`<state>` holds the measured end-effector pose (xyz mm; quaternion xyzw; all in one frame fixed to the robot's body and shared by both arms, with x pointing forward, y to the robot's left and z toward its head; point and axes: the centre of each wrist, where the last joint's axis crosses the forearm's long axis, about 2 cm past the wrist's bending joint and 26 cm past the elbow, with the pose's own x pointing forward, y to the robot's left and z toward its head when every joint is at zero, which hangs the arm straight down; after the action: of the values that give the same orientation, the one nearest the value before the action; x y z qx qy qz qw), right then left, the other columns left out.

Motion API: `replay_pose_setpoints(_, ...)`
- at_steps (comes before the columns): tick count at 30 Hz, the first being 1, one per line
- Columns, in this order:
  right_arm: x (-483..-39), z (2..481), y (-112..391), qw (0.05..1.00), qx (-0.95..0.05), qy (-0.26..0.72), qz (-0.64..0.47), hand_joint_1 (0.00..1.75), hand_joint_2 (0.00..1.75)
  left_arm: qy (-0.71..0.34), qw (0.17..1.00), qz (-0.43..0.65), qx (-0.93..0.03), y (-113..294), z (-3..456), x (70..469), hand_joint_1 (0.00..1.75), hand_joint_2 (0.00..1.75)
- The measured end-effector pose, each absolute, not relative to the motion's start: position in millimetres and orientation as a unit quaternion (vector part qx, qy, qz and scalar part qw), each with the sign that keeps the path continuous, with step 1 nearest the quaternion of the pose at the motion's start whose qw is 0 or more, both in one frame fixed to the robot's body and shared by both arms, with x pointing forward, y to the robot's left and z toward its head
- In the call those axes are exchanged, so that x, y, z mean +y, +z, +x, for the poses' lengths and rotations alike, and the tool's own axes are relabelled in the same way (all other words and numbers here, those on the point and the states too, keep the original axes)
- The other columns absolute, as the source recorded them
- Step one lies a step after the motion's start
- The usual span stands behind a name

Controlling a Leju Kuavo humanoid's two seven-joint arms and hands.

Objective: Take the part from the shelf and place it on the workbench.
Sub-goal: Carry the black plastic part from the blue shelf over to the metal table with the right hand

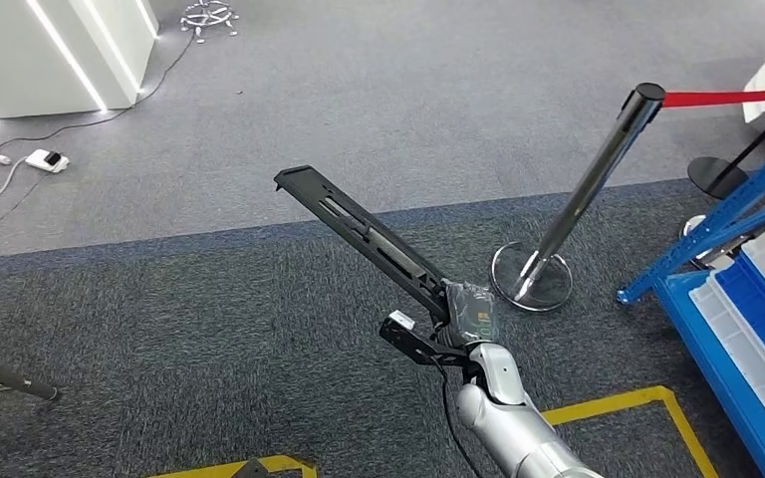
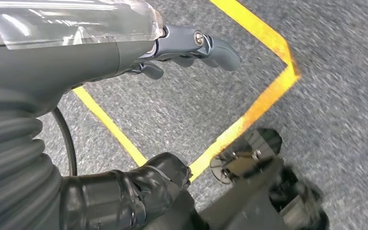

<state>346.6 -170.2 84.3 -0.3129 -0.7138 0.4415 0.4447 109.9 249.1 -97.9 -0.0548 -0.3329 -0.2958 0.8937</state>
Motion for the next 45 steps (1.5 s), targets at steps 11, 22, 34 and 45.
replay_pose_setpoints(11, -173.0, 343.1, 79.7, 0.450, -0.711, 0.442, -0.311, 1.75, 1.75, -0.297, 0.893, -0.053, -0.334, -97.5, 111.6, 249.1, 0.00, 1.75)
replay_pose_setpoints(22, -169.3, 343.9, 81.8, 0.447, -0.715, 0.440, -0.310, 1.75, 1.75, -0.301, 0.892, -0.051, -0.333, -97.7, 111.1, 249.9, 0.00, 1.75)
replay_pose_setpoints(34, -170.6, 341.6, 79.2, 0.450, -0.712, 0.441, -0.309, 1.75, 1.75, -0.305, 0.891, -0.047, -0.334, -97.2, 113.1, 250.9, 0.00, 1.75)
replay_pose_setpoints(45, -168.9, 341.4, 79.8, 0.449, -0.713, 0.441, -0.308, 1.75, 1.75, -0.305, 0.892, -0.046, -0.330, -98.3, 109.1, 252.4, 0.00, 1.75)
